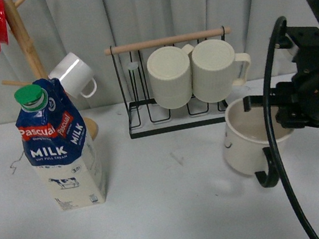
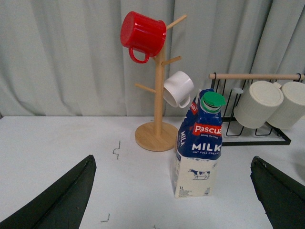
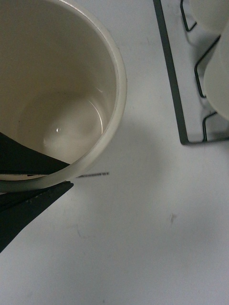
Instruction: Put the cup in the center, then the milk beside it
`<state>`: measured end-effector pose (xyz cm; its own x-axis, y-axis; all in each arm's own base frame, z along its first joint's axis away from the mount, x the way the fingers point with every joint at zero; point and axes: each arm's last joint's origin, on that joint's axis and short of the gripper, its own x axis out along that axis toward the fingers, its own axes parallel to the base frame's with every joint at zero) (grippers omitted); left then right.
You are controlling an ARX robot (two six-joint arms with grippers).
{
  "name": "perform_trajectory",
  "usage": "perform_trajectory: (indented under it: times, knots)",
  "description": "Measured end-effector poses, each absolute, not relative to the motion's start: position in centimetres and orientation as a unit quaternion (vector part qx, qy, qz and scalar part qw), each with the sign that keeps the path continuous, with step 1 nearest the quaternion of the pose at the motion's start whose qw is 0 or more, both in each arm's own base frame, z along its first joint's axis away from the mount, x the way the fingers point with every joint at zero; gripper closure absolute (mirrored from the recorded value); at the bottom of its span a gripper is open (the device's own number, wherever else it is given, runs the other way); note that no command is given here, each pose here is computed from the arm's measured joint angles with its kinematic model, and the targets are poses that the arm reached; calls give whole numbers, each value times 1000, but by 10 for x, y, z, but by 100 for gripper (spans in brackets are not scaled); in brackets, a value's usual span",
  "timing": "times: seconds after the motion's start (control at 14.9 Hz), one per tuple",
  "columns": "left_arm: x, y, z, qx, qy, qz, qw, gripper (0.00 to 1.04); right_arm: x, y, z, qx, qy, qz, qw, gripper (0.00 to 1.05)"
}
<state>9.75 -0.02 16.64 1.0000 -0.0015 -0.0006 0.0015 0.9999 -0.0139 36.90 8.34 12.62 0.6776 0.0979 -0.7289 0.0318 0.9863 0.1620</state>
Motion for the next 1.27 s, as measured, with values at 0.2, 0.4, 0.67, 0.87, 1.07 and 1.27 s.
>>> perform_trajectory:
  times: [0.2,0.4,0.67,0.87,1.07,1.27]
  knots:
    - [98,0,166,-7,0,-1,1000,7,385,124,147,84,399,38,912,101]
    - [98,0,166,-7,0,-1,1000,7,397,143,140,76,426,34,901,101]
    - [98,0,166,-7,0,-1,1000,7,410,153,131,70,437,31,896,101]
    - [98,0,166,-7,0,-1,1000,7,413,152,114,68,454,31,888,101]
    - [98,0,166,-7,0,-1,1000,7,418,152,113,67,455,39,887,101]
    - [98,0,166,-7,0,-1,1000,7,422,154,113,68,455,45,887,101]
